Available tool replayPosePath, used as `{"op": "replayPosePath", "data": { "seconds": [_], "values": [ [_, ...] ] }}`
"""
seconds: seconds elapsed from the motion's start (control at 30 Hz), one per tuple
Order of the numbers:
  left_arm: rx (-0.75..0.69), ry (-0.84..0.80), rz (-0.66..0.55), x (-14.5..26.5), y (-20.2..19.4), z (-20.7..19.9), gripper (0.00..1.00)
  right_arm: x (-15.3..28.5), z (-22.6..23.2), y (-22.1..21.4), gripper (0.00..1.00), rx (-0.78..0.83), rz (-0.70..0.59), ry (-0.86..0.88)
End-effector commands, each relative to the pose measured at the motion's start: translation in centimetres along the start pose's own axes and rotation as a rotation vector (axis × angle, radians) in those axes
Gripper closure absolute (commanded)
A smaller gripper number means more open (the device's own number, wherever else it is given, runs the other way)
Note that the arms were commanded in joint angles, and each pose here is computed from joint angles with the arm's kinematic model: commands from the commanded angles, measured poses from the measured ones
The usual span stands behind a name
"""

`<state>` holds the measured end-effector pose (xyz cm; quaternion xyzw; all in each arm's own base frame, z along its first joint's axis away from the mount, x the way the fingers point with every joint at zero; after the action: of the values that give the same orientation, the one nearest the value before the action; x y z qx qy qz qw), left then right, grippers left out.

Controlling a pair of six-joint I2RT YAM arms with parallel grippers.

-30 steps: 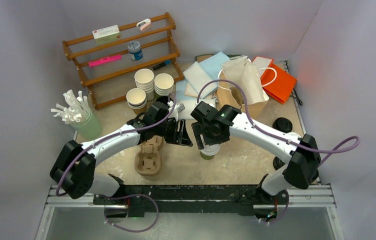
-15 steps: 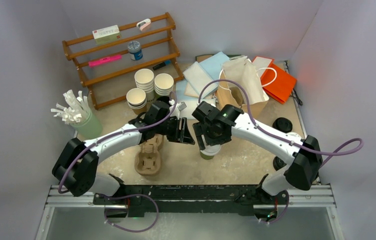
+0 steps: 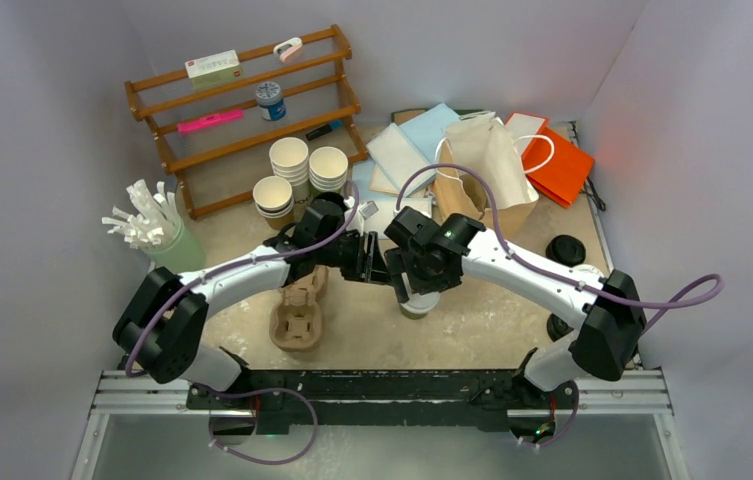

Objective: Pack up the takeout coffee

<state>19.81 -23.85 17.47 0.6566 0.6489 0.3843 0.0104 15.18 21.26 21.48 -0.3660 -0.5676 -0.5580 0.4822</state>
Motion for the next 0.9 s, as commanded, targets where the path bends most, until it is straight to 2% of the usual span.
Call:
{"op": "replayPosePath", "data": {
  "seconds": [0.0,0.33,0.77,0.87],
  "values": [
    [-0.029,-0.061,-0.040,-0.44,1.24,-0.45,0.59,1.08,0.02,0.34,0.16,-0.014,-0.058,0.018],
    [-0.040,-0.110,-0.101,-0.49,1.83,-0.63,0.61,1.22,-0.22,0.57,0.14,-0.052,-0.098,0.043],
    [-0.022,-0.101,-0.093,-0.59,1.64,-0.22,0.61,1.00,-0.41,0.73,0.17,-0.042,-0.091,0.026],
    [-0.023,-0.099,-0.095,-0.56,1.66,-0.29,0.61,1.01,-0.36,0.68,0.13,-0.042,-0.087,0.028]
  ]
}}
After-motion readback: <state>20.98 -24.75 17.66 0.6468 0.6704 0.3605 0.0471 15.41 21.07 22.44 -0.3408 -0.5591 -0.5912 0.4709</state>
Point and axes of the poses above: each gripper's point midway between its finger pads, its own x axis back along the fingers, its own z axis along the line the jaws close on, y = z × x, the point moved 9 cm from there along x, back along the fingers, and after that the axes turned 9 degrees about -x, right-handed, at the moved point
